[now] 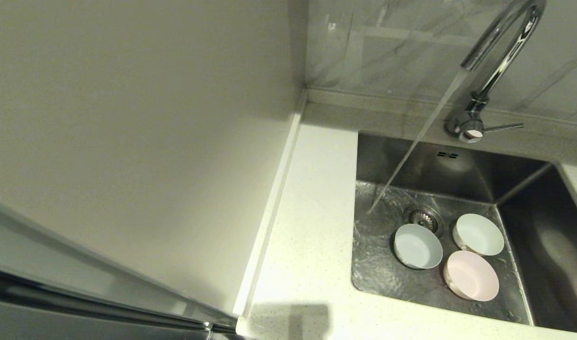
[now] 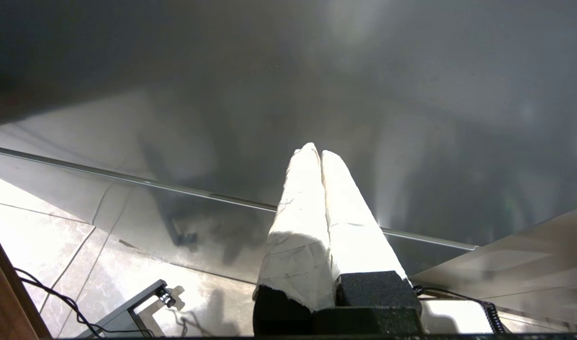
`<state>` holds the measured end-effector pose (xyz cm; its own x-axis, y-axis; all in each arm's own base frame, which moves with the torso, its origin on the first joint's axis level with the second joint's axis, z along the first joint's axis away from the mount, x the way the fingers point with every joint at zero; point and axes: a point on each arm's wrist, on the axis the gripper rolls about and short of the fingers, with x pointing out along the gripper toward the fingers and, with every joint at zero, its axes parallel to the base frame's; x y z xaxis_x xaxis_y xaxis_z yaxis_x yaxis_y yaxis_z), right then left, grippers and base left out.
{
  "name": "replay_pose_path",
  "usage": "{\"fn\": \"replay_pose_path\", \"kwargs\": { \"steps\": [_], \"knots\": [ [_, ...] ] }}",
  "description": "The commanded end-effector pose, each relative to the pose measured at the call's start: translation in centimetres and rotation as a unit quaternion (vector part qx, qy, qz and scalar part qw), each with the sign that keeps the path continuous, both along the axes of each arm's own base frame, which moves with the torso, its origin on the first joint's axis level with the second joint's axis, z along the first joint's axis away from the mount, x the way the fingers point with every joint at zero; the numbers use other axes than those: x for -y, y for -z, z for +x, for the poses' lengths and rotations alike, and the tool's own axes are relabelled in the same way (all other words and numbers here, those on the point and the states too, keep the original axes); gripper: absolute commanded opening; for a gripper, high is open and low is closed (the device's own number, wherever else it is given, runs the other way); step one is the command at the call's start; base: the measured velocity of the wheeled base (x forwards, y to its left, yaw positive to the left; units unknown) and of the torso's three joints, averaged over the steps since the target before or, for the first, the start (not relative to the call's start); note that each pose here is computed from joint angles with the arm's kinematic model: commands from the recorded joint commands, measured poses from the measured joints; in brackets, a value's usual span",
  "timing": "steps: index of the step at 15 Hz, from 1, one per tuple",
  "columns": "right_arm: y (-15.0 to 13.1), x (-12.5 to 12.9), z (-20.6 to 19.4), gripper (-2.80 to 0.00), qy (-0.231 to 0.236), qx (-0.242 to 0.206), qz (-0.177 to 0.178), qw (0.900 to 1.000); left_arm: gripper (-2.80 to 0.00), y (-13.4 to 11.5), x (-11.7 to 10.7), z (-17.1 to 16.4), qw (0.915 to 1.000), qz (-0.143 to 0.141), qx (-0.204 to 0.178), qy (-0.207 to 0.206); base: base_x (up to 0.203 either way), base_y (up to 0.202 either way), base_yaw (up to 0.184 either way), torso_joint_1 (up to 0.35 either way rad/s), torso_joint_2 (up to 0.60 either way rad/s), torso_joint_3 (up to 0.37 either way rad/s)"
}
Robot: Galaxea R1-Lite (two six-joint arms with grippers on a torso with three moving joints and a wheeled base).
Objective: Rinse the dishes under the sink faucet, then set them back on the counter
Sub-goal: Wait for the water to rinse the bowl
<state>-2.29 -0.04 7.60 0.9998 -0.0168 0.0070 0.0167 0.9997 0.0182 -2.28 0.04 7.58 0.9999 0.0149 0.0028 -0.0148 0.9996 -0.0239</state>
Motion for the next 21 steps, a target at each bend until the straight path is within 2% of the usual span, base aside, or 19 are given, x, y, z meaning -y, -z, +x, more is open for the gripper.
{"fn": "replay_pose_path", "kwargs": {
  "steps": [1, 21],
  "knots": [
    [-0.01, 0.0, 0.01, -2.8, 0.0, 0.0, 0.0, 1.0, -2.8, 0.0, 0.0, -0.02, 1.0, 0.0, 0.002, 0.0, 0.0, 0.0, 0.0, 0.0, 0.0, 0.0],
    [-0.01, 0.0, 0.01, -2.8, 0.0, 0.0, 0.0, 1.0, -2.8, 0.0, 0.0, -0.02, 1.0, 0.0, 0.002, 0.0, 0.0, 0.0, 0.0, 0.0, 0.0, 0.0]
  ]
}}
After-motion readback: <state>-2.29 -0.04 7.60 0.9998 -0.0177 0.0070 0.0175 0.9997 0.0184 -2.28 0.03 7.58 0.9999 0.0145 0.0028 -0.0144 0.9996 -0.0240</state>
